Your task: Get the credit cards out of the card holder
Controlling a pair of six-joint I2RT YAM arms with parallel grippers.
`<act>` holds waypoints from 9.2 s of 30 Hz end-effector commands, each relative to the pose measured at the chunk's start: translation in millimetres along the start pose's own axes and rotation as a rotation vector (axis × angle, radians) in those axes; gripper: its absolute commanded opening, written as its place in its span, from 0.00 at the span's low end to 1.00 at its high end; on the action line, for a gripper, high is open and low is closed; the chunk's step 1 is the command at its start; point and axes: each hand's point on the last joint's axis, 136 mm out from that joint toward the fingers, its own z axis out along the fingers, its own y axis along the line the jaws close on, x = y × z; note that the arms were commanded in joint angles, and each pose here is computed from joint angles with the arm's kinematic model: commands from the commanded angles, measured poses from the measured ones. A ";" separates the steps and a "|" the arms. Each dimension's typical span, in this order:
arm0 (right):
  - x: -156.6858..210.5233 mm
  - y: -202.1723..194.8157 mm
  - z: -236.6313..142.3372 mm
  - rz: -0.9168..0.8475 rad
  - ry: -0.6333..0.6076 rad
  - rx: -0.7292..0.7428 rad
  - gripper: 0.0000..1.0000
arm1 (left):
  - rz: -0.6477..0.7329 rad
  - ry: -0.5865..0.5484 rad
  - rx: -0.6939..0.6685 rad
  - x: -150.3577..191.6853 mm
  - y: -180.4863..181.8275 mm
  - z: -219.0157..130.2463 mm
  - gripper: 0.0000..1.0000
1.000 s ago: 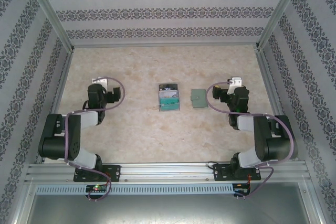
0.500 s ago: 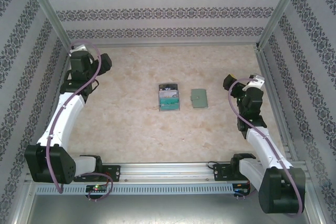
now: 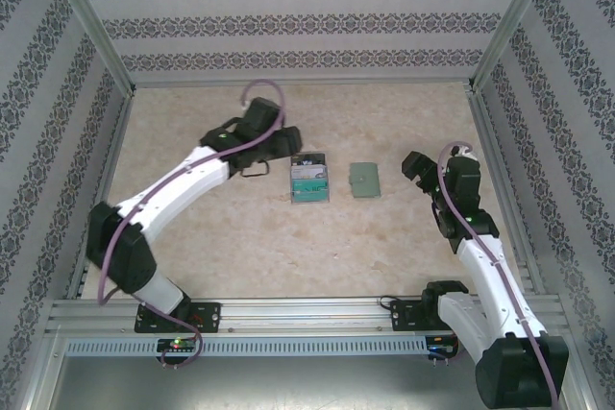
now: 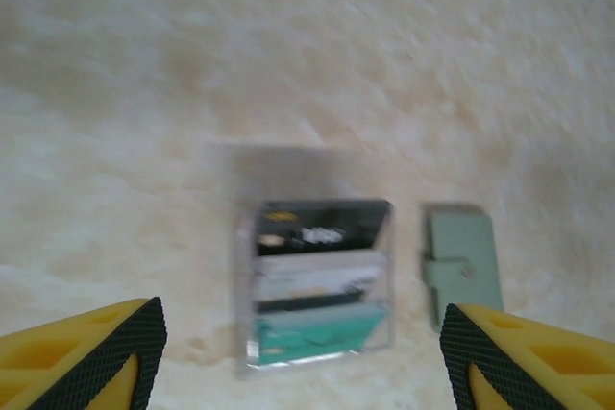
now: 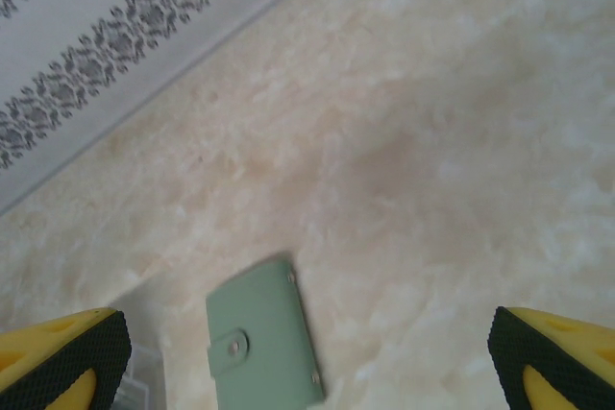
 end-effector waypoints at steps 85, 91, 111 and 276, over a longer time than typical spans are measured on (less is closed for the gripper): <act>50.5 8.6 -21.3 -0.005 0.183 -0.043 0.98 | 0.484 0.218 -0.065 142.6 -103.3 67.1 0.00; 80.6 40.8 -16.7 -0.071 0.301 -0.152 0.98 | 0.476 0.225 -0.077 175.0 -54.1 36.4 0.00; 254.9 150.4 -25.0 -0.064 0.799 -0.461 0.00 | 0.489 0.197 -0.048 223.7 27.9 13.6 0.00; 229.2 161.7 -28.5 0.259 0.748 -0.504 0.00 | 0.147 0.049 -0.153 159.4 45.7 -20.8 0.00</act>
